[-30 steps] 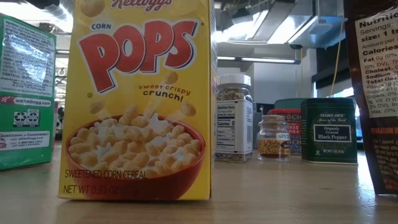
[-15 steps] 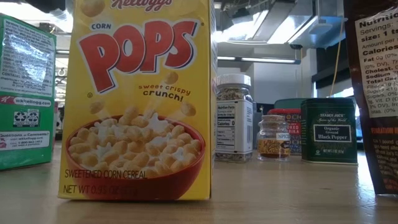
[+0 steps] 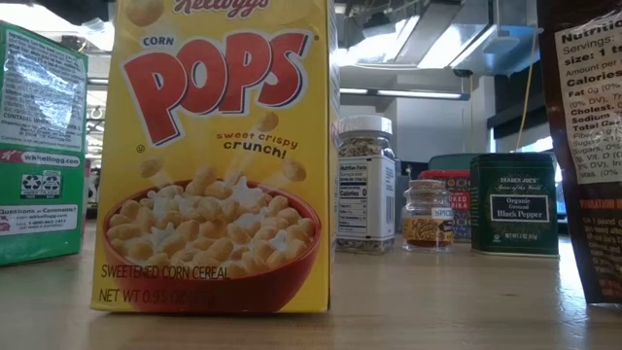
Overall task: Pick & Place Kitchen Items
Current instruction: Put the red food coloring into the white bin
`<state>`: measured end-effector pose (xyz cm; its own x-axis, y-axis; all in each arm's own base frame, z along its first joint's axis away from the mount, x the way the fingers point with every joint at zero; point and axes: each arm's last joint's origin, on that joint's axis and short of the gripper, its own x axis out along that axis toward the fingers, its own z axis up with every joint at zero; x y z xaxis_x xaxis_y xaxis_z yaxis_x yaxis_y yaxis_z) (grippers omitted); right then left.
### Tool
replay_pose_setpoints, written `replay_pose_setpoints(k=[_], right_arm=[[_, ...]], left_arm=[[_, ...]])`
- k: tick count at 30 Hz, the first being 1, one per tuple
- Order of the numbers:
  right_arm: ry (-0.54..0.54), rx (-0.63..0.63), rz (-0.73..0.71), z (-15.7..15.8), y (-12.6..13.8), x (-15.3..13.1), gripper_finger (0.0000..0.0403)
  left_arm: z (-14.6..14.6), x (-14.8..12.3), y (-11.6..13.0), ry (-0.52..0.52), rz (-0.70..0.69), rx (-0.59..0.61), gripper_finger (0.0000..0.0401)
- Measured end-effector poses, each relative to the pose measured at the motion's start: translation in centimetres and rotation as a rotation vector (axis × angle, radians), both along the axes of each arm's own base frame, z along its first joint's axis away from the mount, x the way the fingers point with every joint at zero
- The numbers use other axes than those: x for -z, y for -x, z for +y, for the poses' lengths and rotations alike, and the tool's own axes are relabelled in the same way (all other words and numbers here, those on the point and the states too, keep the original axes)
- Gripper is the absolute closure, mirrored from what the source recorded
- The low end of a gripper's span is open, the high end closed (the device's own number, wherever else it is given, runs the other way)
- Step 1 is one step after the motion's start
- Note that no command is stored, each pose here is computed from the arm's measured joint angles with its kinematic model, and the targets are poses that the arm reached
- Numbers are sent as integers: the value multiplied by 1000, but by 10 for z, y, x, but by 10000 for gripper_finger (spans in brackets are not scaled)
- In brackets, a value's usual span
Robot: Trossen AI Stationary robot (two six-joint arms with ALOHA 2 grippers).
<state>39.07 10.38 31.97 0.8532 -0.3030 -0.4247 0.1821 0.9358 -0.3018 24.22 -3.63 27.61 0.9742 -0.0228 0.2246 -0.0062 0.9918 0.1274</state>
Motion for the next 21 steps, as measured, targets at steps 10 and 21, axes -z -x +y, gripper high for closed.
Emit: replay_pose_setpoints(k=[10,21], right_arm=[[1,0,2,0,0,0,304],[7,-2,3,0,0,0,304]], left_arm=[[7,6,-6,7,22,-25,193],[8,5,-6,8,13,-28,227]])
